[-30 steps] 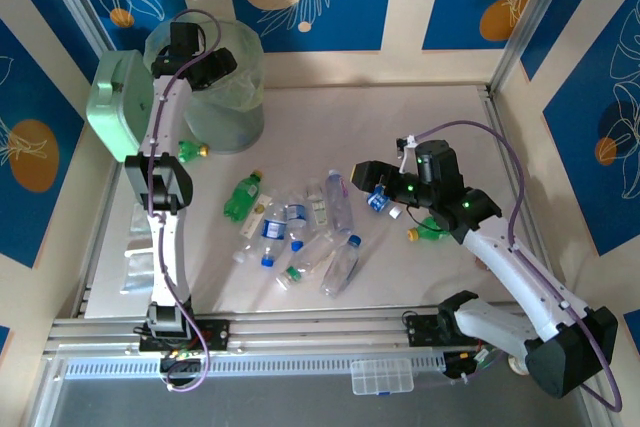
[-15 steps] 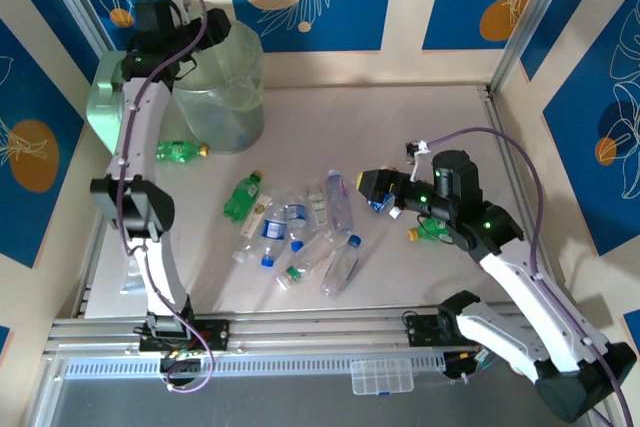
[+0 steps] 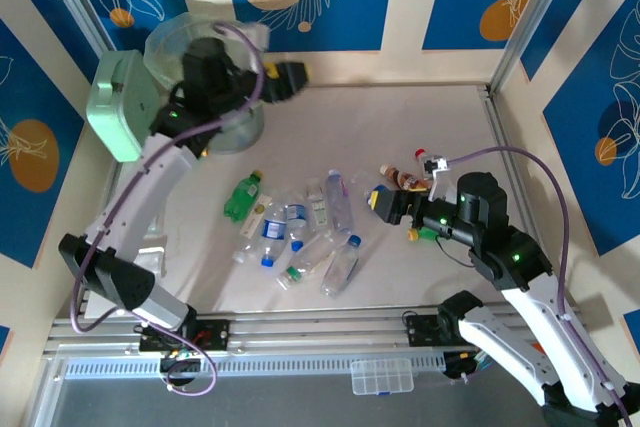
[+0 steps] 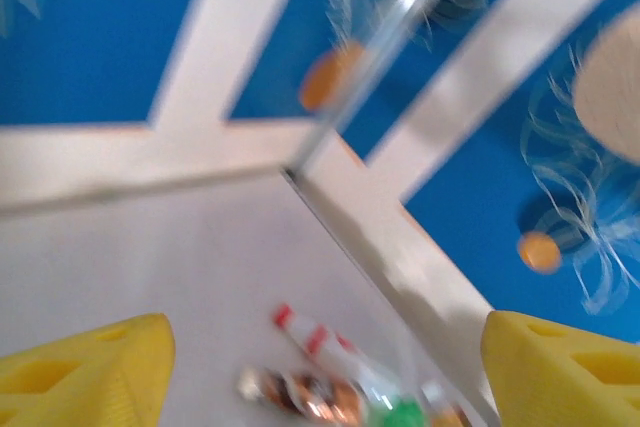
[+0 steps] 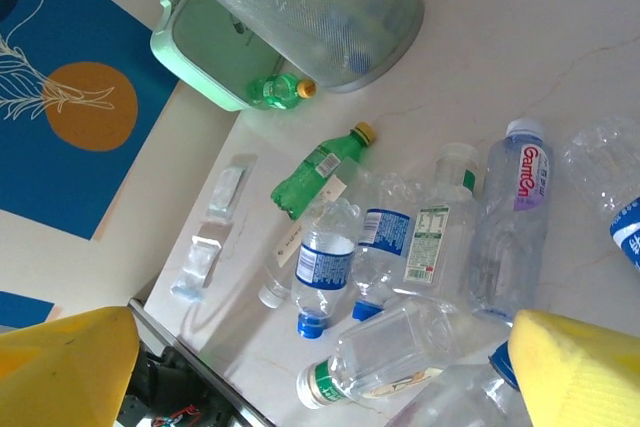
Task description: Put the plastic bottles in the bin
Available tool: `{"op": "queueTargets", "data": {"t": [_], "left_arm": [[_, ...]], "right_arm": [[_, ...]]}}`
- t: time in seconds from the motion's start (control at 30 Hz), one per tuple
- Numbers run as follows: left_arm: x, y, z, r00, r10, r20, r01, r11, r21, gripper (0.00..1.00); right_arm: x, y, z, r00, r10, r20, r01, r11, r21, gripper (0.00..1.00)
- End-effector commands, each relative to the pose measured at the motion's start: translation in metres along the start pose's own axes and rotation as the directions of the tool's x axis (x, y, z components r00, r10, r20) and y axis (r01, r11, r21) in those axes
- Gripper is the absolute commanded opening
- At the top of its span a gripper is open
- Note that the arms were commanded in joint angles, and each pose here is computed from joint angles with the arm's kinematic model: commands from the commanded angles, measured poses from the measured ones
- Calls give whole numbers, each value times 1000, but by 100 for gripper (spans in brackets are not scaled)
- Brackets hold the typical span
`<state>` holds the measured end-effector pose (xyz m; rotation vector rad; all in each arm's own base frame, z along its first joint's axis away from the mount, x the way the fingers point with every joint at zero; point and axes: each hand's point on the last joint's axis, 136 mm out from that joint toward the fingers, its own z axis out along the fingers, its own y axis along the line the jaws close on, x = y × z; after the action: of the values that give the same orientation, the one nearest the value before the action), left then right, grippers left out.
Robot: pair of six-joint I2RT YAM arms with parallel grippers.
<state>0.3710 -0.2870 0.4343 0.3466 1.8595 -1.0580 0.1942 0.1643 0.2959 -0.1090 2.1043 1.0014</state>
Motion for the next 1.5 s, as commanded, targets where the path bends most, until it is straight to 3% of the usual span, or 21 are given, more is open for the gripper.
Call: {"op": "queueTargets", "data": {"t": [0.0,0.17,0.23,0.33,0.4,0.43,0.5,0.57,0.8,0.97,1.03,1.17,1.23,1.37,1.47], "left_arm": [[72,3,7,982,-60,-180,38,992,-120,79],[169,14,14,921,-121,-372,36,973,-227,77],[192,19,14,903,-140,-407,39,968,-246,77],[206,23,14,892,-156,-424,53,968,-244,77],[213,23,16,885,-147,-441,49,973,-226,78],[217,23,17,880,-146,-452,49,974,-219,77],[224,22,17,868,-150,-474,58,977,-204,78],[228,23,15,866,-151,-477,60,978,-201,77],[231,18,4,865,-117,-489,42,986,-163,78],[235,13,1,851,-117,-512,53,989,-138,78],[235,15,1,850,-121,-513,53,988,-146,78],[234,12,2,851,-123,-511,62,989,-134,78],[235,10,2,848,-125,-515,70,990,-125,78],[237,8,2,841,-132,-525,81,990,-119,78],[237,8,2,842,-129,-524,80,990,-116,78]], "right_arm": [[9,-24,-2,999,32,-2,-31,993,116,94],[9,-78,-22,980,177,89,-198,884,423,91],[11,-106,-43,950,255,179,-311,755,577,92],[10,-131,-69,903,308,299,-428,592,683,92],[3,-144,-75,900,290,326,-435,535,724,92],[1,-150,-77,900,281,335,-435,506,745,98],[0,-172,-92,878,268,397,-476,387,790,99],[0,-193,-98,854,254,455,-518,318,794,99],[19,-263,-100,674,396,623,-705,95,702,99],[17,-293,-95,721,376,582,-656,101,748,99],[20,-302,-95,742,346,575,-636,88,767,99],[37,-327,-94,723,379,578,-637,39,770,99],[37,-337,-93,755,365,544,-596,37,802,99],[37,-352,-106,812,330,482,-496,-47,867,99],[48,-361,-105,788,386,479,-488,-83,869,99]]}}
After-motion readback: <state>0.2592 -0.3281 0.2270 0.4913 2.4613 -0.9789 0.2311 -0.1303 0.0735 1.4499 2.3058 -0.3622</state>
